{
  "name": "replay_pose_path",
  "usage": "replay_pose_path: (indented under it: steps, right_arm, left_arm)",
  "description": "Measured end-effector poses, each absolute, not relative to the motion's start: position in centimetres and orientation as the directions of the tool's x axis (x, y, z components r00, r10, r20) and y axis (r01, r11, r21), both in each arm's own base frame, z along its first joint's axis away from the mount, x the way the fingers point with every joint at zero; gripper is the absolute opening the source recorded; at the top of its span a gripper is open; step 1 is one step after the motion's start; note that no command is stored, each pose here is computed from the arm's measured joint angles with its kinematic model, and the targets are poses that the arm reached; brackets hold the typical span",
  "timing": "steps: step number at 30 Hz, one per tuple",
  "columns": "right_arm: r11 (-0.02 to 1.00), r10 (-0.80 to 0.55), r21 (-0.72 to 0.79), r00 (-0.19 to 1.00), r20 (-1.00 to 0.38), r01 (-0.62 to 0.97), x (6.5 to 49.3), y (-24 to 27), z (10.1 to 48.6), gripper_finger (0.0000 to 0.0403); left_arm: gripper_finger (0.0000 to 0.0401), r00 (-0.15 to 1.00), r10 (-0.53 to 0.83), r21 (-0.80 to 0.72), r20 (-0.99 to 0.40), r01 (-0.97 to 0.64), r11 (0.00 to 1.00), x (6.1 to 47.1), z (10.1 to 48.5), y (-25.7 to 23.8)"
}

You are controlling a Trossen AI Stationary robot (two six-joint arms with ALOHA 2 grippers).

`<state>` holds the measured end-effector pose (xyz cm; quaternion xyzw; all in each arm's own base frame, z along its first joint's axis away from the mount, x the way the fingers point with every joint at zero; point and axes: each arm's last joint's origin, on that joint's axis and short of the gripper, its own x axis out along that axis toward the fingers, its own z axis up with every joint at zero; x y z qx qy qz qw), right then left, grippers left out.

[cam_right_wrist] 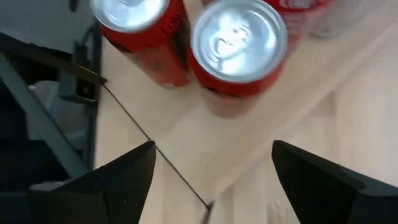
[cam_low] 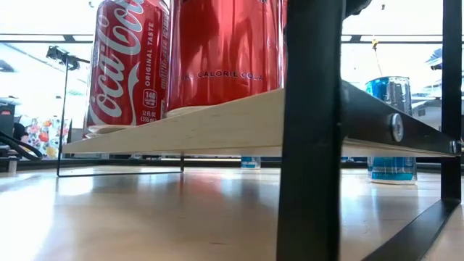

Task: Place canned beverage on shelf
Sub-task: Adjust the red and black soda can on the shelf

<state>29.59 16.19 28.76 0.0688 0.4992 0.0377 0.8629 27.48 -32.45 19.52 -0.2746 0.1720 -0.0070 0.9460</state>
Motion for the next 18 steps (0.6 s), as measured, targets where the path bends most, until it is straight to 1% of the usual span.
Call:
replay_pose_path:
  steps: [6, 10, 14, 18]
  right_arm:
    - [0.996, 0.055, 0.083, 0.452, -0.890, 0.042, 28.7, 16.1, 28.4, 0.0331]
    - [0.997, 0.006, 0.043, 0.454, -0.891, 0.070, 28.4, 16.2, 28.3, 0.0331]
    - [0.997, -0.002, 0.033, 0.464, -0.886, 0.067, 28.3, 16.5, 28.4, 0.0331]
    - [0.997, -0.011, 0.027, 0.480, -0.877, 0.071, 28.4, 16.6, 28.4, 0.0331]
  left_arm:
    - [0.0306, 0.950, -0.047, -0.474, -0.308, -0.111, 0.873, 28.0, 19.3, -32.0]
    - [0.0262, 0.955, -0.020, -0.456, -0.297, -0.124, 0.881, 28.4, 19.4, -31.6]
    - [0.0234, 0.957, -0.003, -0.473, -0.291, -0.141, 0.870, 29.0, 19.5, -31.1]
    - [0.0218, 0.958, 0.017, -0.503, -0.285, -0.165, 0.848, 29.9, 19.6, -30.4]
